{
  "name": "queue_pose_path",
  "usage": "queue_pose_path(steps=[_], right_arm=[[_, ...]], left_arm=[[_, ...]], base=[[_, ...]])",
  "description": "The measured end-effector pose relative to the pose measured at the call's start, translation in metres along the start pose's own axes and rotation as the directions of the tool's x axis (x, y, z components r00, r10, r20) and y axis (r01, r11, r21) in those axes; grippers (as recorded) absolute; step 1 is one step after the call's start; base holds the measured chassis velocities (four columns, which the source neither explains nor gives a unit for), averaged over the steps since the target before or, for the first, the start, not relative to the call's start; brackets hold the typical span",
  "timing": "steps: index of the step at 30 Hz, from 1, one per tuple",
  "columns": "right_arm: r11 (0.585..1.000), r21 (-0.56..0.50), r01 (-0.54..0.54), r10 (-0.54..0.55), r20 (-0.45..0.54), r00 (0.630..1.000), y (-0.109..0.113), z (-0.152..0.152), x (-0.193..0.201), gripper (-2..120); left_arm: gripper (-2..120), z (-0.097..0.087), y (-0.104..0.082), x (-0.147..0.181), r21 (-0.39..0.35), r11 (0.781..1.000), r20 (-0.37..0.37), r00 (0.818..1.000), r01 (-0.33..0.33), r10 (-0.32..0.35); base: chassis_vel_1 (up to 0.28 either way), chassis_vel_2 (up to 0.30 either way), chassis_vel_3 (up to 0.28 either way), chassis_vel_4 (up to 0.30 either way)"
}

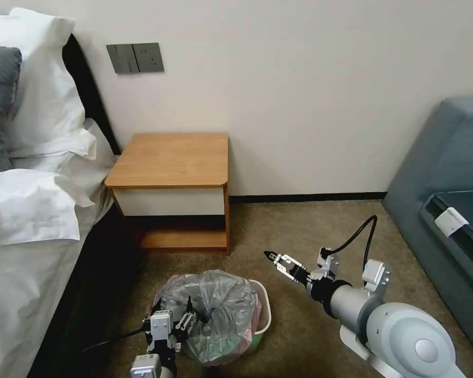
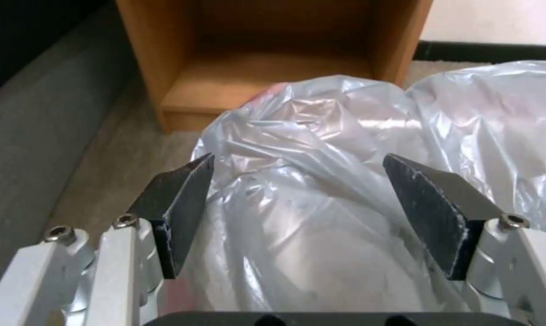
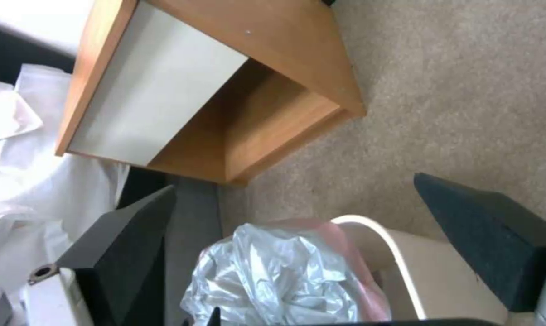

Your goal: Pick up the garbage bag from the table and place it over the trash can.

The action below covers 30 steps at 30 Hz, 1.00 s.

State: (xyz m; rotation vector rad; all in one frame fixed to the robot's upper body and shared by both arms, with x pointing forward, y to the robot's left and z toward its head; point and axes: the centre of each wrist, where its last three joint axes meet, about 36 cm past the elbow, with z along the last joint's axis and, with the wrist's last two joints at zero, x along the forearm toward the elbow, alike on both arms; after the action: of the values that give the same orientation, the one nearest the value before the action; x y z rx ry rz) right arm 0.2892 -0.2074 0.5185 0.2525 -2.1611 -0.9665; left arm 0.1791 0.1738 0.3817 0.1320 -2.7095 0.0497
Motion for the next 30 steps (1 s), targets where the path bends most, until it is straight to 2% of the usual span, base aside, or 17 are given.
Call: queue_pose_path(steps=[5, 9, 21, 30], right_arm=[[1.000, 0.002, -0.001, 0.000, 0.003, 1.000, -0.001, 0.001, -0.001, 100], [1.000, 0.007, -0.006, 0.005, 0.006, 1.000, -0.003, 0.002, -0.002, 100], [1.000, 0.012, -0.012, 0.012, -0.005, 1.000, -0.005, 0.010, -0.009, 100], [1.000, 0.008, -0.016, 0.016, -0.011, 1.000, -0.005, 0.018, -0.012, 100]], left_arm=[[72, 0.003, 0.001, -0.003, 0.005, 1.000, -0.008, 1.000, 0.004, -0.004], [62, 0.003, 0.002, -0.006, 0.016, 1.000, -0.032, 0.999, 0.009, -0.008], [60, -0.012, 0.004, -0.012, 0.003, 1.000, -0.128, 0.992, 0.010, -0.010], [56, -0.022, 0.006, -0.022, 0.038, 0.999, -0.176, 0.984, 0.000, 0.007]], base=[[0.000, 0.000, 0.000, 0.000], [0.000, 0.000, 0.000, 0.000], [0.000, 0.000, 0.000, 0.000], [0.000, 0.000, 0.000, 0.000]])
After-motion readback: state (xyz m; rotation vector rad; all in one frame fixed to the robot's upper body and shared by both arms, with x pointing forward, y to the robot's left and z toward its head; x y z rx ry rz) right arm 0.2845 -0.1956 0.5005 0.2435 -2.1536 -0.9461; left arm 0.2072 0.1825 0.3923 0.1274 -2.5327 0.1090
